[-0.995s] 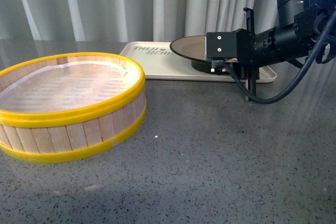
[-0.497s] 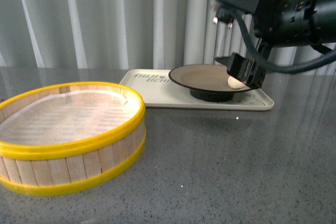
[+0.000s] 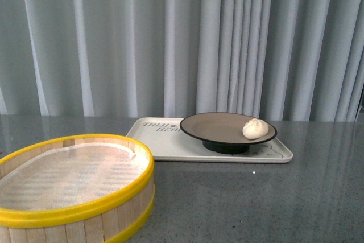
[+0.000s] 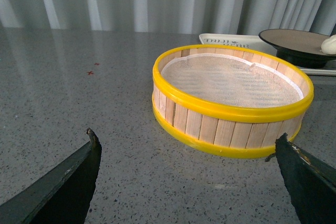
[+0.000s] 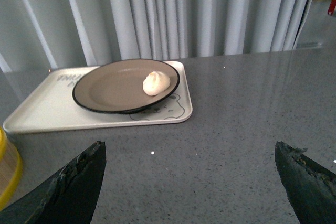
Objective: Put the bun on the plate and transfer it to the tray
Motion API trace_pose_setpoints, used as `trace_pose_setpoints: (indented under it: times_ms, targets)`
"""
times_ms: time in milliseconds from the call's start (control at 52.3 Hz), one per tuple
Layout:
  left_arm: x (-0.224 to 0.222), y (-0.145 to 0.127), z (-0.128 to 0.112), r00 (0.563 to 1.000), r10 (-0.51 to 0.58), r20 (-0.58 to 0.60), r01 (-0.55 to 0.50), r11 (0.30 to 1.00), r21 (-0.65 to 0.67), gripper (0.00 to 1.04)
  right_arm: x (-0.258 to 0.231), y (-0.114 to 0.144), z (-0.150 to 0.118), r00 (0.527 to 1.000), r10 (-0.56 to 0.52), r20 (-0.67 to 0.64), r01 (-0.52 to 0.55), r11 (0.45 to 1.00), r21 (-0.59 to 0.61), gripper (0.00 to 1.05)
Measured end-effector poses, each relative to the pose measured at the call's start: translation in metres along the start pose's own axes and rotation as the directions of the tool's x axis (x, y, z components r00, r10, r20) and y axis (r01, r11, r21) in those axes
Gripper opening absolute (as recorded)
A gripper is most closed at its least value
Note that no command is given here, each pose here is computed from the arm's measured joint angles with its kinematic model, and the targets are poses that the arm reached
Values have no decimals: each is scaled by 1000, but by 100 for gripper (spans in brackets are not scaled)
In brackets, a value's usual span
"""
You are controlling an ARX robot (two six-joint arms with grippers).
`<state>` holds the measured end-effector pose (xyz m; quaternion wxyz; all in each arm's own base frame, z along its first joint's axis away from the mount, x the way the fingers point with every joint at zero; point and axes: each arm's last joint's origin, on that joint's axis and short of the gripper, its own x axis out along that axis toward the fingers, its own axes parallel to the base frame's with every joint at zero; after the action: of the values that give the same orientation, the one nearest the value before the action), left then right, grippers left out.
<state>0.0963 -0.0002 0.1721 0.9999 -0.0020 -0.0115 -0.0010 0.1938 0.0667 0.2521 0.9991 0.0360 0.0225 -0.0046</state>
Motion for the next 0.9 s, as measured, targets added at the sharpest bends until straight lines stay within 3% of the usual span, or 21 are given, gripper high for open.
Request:
trace_pose_setpoints:
  times_ms: [38,134,363,478,765,899]
  targets:
    - [0,0,0,1000,0,0,0,1000,0,98,-1,-1,1,1000,2,20,-3,999,35,93]
    - [0,0,0,1000,4,0,-4,1000,0,98,-13,-15,-16,999,37,35,-36,998,-42,69]
    - [0,0,0,1000,0,0,0,1000,0,98,-30,-39,-39,999,13,34,-11,998,-68,31]
    - [0,0,0,1000,1,0,-1,1000,0,98,-41,-49,-51,999,23,37,-20,997,-70,3]
    - [0,0,0,1000,1,0,-1,1000,0,98,-56,-65,-66,998,45,33,-43,996,-74,2]
    - [0,0,0,1000,1,0,-1,1000,0,98,-60,-72,-68,999,7,41,-4,997,-72,2]
